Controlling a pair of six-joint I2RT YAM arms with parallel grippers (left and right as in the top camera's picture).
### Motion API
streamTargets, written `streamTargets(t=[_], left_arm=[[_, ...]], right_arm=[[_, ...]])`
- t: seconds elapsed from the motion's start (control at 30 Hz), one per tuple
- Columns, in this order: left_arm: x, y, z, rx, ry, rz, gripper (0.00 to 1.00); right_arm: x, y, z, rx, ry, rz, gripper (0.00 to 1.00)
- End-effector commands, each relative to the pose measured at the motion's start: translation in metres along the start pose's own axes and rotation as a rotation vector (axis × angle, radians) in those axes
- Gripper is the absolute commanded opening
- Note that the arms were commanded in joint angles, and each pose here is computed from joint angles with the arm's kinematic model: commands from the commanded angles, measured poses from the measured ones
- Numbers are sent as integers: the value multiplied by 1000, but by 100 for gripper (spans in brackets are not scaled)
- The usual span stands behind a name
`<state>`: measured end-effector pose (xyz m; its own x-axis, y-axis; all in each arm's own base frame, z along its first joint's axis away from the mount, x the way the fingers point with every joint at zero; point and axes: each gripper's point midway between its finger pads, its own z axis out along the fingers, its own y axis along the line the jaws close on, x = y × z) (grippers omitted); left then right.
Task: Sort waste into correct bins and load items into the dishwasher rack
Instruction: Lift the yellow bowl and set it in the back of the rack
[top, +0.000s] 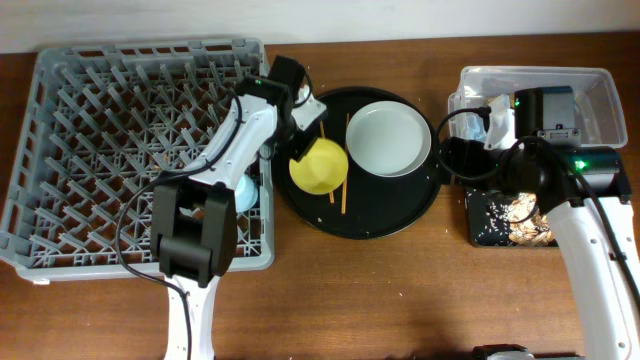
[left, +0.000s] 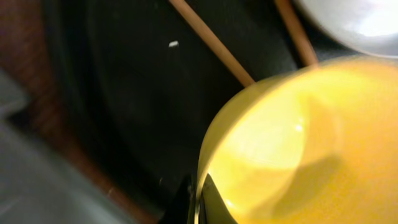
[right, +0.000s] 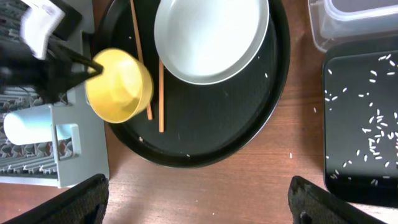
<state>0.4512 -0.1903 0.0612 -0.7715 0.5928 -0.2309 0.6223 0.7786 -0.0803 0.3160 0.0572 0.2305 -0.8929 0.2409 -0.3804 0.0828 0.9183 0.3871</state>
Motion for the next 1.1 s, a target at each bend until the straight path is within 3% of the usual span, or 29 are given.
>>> streamTargets(t=[0.0,0.03,0.13,0.27,0.4,0.5,0.57,0.63,0.8,1.07], left_arm=[[-43,12,-77,-72,-138,5,1],[-50,19,-95,-124,-163,-35,1],[-56,73,-160,-469,-246,-255,1],[-44,142,-245,-1015,-380,-524,1],[-41,166,-254,-1241,-441,-654,1],[-40,182,-235,-1366,-412,-681,1],[-31,194,-225,-1545,-369,-714,1],[-29,200,-210,-1599,-341,-716,1],[-28,213,-168,-1569,-284,-684,1],[-35,214,-125,-1406,-256,-631,1]], right_arm=[[-4,1,-2,8,-12,-9,93],[-4,1,-2,8,-12,-10,93],[-4,1,-2,8,-12,-17,93],[-4,1,-2,8,-12,-35,93],[-4,1,-2,8,-13,-35,93],[-4,1,-2,8,-13,-35,93],[-4,1,-2,8,-13,-35,93],[-4,1,-2,8,-13,-35,93],[-4,1,-2,8,-13,-35,93],[-5,-2,-2,23,-17,-35,93]])
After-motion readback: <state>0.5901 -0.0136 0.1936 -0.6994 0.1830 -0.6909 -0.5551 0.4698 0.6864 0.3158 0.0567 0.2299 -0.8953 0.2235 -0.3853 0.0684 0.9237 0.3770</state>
